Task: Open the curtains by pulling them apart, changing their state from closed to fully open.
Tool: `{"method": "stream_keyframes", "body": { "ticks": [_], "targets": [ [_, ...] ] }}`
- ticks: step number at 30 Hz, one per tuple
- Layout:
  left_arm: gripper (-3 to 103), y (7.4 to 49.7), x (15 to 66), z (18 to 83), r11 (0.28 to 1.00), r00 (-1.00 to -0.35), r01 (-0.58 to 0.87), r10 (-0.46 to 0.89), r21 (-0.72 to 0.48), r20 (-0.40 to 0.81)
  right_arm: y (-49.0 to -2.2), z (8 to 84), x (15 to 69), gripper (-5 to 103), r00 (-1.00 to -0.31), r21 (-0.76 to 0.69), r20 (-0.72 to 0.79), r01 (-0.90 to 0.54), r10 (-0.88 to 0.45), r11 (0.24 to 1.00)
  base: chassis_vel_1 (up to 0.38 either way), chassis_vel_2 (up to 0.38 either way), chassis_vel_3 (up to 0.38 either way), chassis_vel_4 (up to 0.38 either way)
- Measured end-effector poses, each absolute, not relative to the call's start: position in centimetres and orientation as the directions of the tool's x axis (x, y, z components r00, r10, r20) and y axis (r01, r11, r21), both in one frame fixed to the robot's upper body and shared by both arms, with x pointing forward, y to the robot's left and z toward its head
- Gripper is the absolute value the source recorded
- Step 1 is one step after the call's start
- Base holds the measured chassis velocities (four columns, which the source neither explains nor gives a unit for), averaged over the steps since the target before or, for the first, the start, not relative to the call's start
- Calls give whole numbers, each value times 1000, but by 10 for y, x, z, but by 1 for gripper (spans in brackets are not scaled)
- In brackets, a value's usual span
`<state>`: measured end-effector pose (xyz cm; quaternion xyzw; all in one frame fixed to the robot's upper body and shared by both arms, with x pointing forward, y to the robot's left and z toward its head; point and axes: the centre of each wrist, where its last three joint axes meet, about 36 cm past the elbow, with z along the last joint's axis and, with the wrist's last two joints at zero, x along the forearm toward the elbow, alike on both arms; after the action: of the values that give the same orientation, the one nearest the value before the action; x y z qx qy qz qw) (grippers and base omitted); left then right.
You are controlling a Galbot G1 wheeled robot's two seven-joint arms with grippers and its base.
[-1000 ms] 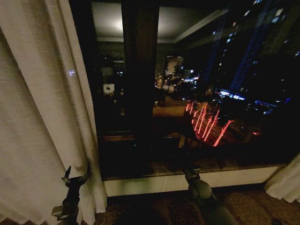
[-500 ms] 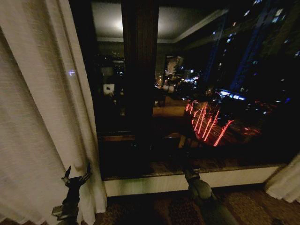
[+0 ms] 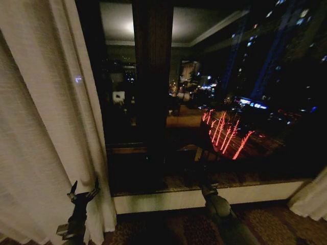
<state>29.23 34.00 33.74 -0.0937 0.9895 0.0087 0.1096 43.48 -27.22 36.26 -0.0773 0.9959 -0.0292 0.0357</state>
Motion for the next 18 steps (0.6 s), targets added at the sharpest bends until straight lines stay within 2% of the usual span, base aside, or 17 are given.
{"method": "stream_keyframes", "body": {
  "ticks": [18],
  "targets": [
    [100,340,292,337,982,-958,-187,-184,-3,-219,-272,363,435,100,-985,-64,-67,-152,-156,986,0,0,0,0]
  ]
}}
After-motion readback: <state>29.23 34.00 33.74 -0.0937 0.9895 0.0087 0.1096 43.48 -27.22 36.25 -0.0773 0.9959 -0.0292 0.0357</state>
